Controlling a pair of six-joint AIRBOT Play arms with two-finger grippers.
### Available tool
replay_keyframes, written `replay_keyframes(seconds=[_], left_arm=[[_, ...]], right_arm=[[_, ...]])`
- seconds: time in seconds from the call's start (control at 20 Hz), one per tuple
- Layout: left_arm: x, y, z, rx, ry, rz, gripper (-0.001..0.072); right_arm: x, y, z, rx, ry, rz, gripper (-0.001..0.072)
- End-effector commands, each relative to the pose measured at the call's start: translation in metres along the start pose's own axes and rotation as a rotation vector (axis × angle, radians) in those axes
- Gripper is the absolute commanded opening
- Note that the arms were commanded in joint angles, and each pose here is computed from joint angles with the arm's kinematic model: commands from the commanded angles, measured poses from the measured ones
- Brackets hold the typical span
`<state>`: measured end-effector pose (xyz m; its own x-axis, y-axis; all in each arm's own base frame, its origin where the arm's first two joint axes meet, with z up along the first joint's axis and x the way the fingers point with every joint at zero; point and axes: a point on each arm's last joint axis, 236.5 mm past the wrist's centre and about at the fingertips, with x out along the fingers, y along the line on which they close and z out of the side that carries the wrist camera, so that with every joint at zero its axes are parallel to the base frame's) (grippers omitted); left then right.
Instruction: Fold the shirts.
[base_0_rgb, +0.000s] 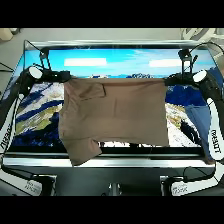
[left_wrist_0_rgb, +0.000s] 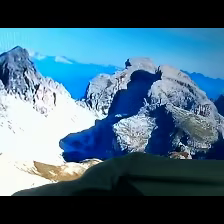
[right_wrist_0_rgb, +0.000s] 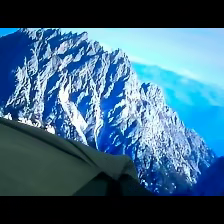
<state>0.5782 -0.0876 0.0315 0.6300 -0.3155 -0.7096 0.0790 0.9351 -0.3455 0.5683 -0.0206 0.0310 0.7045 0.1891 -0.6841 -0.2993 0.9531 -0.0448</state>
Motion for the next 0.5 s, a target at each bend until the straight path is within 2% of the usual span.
replay_keyframes(seconds=[0.0,0.1,0.2,0.45], left_arm=[[-0.019,0.006,-0.022,0.015,0.159,-0.007,0.0023],[-0.031,0.022,-0.076,0.059,0.391,0.046,0.0022],[-0.045,0.037,-0.122,0.081,0.579,0.099,0.0022],[-0.032,0.043,-0.175,0.016,0.719,0.076,0.0023]], right_arm=[[-0.013,0.022,-0.026,-0.065,0.151,0.103,0.002],[-0.031,0.05,-0.082,-0.054,0.394,0.232,0.002],[-0.045,0.06,-0.126,-0.028,0.571,0.278,0.002],[-0.028,0.083,-0.173,0.076,0.66,0.346,0.0021]])
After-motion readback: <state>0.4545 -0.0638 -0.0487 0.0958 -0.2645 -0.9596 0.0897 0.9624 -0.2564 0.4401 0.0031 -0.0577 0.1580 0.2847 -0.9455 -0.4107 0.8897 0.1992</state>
